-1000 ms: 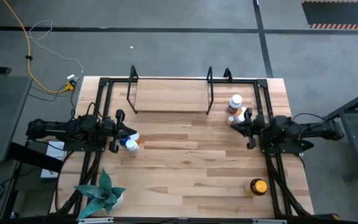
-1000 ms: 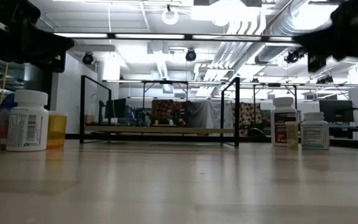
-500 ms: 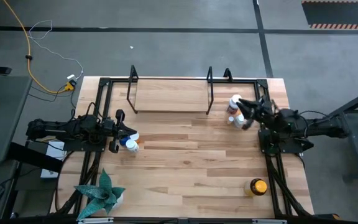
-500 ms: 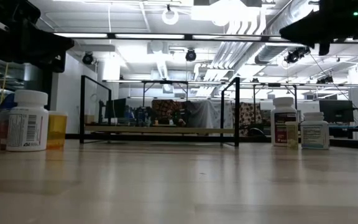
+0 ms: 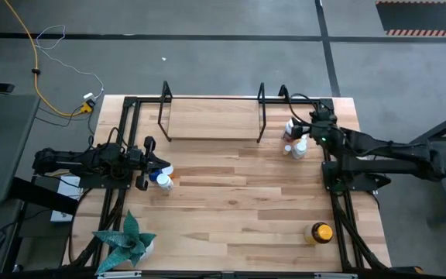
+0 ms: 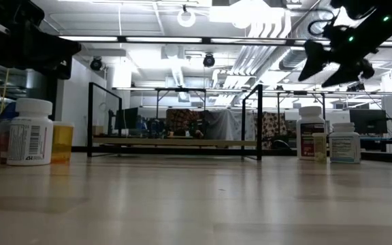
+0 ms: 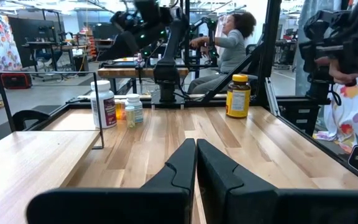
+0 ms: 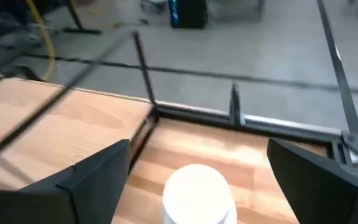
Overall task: Pick and place medicine bottles onto shelf by color
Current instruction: Put the large white pill bottle on the shelf
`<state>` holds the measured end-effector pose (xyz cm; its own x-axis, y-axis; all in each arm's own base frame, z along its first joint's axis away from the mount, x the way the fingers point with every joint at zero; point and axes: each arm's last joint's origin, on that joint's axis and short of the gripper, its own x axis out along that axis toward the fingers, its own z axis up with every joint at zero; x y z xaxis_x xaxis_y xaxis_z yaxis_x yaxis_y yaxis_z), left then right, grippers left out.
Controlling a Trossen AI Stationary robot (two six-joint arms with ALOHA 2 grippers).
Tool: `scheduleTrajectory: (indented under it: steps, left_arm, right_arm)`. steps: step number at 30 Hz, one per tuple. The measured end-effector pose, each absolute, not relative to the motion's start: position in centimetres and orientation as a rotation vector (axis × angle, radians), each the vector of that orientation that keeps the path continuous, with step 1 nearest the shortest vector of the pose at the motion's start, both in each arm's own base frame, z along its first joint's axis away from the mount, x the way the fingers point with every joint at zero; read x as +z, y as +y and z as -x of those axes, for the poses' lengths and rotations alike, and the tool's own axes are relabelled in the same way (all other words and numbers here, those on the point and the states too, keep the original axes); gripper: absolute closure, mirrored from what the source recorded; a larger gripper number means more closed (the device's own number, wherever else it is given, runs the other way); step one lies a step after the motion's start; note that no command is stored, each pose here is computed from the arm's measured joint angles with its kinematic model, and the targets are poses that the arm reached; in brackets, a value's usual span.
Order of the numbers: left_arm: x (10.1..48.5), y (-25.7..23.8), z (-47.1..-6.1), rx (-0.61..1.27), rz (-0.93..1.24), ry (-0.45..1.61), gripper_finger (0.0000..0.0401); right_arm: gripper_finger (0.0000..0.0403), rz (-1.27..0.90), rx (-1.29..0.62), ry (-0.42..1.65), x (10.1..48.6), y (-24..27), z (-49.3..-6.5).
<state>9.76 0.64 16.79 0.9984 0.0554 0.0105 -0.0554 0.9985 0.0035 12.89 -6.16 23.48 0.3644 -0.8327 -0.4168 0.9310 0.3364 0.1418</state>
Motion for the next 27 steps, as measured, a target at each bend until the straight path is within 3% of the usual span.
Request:
scheduleTrajectory:
  steps: [5, 12, 27]
  left_arm:
    - [16.8, 0.6, -9.8, 0.056, -0.004, -0.01, 0.0396]
    - [16.8, 0.6, -9.8, 0.056, -0.004, -0.01, 0.0396]
    - [16.8, 0.6, -9.8, 0.055, -0.004, -0.01, 0.0396]
  right_arm:
    - [0.0032, -0.449, -1.242, 0.35, 22.2, -7.7, -13.6]
    - [0.0032, -0.546, -1.174, 0.411, 21.2, -8.4, -14.5]
    - [0.0035, -0.552, -1.192, 0.514, 19.6, -8.8, -15.5]
